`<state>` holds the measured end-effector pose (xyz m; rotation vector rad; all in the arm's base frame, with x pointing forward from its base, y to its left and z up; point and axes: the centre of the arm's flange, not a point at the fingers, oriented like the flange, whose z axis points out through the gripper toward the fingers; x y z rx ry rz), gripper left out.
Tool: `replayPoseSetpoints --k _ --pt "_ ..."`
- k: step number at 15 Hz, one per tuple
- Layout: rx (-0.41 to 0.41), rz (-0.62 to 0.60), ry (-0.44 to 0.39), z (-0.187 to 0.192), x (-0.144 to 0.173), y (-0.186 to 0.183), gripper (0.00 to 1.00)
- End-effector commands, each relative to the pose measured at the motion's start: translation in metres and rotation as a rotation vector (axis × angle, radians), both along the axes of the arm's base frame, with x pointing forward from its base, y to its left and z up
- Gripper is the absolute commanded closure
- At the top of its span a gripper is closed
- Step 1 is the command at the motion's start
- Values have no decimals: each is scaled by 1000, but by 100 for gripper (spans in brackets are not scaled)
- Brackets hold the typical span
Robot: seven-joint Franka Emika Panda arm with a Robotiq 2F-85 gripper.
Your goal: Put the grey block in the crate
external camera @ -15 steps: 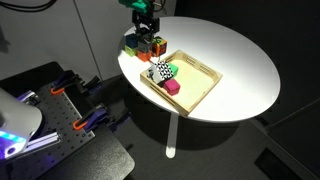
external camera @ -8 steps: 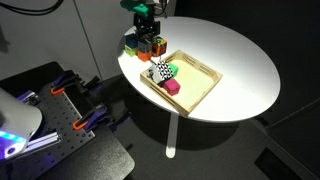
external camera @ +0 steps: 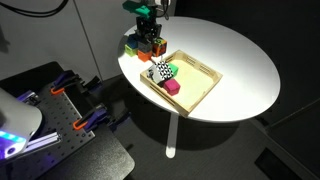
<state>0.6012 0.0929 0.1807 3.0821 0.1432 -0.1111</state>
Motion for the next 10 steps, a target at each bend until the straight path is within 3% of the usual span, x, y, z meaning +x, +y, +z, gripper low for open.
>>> replayPoseSetpoints --k 1,2,10 --pt "-26 -13 -8 -1 6 3 60" --pt "-24 -14 -7 1 6 4 67" --pt "-15 -20 12 37 -8 -5 69"
